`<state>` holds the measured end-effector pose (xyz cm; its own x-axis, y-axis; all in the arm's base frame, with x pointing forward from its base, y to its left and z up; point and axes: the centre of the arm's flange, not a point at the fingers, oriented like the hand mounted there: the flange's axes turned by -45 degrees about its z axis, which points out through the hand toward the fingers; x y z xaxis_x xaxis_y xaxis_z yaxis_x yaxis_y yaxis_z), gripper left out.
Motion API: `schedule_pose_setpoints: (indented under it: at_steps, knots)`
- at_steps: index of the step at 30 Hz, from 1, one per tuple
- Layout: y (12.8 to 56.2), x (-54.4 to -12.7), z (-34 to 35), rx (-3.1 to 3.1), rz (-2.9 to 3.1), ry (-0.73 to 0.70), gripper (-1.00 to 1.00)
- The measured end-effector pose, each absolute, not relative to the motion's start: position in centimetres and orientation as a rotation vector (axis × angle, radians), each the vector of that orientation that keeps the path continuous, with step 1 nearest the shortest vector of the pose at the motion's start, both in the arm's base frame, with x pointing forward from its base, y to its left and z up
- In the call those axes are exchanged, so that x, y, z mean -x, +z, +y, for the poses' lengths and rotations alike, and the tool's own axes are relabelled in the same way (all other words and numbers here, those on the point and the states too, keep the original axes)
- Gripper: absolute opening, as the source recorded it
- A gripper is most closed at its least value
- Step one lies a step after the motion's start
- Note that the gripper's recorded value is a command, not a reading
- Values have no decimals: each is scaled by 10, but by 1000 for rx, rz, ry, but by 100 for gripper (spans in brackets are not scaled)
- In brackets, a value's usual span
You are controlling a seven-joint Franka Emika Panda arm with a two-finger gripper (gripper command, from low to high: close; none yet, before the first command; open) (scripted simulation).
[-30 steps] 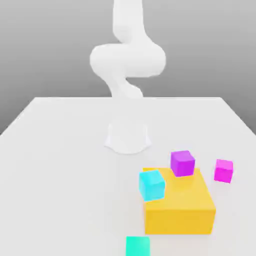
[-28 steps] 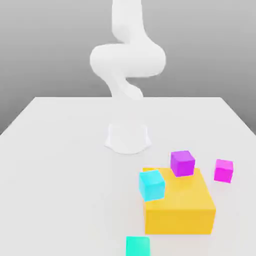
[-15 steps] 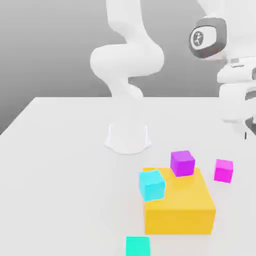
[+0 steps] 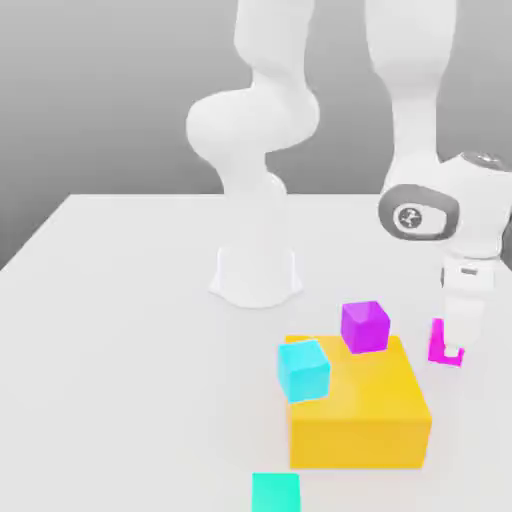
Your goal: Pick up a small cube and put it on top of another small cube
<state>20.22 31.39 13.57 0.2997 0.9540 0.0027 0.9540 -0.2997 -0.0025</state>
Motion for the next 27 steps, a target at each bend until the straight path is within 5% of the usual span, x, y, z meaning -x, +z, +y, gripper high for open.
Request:
schedule_pose_setpoints:
  at_steps: [5,14,22,27]
  knots:
    - [134,-202,314,2530,-1858,-1,-100]
    - [197,-203,314,2533,-1859,0,-100]
    - [287,-345,179,2966,-1147,0,-100]
    - [336,-378,74,3069,-681,0,-100]
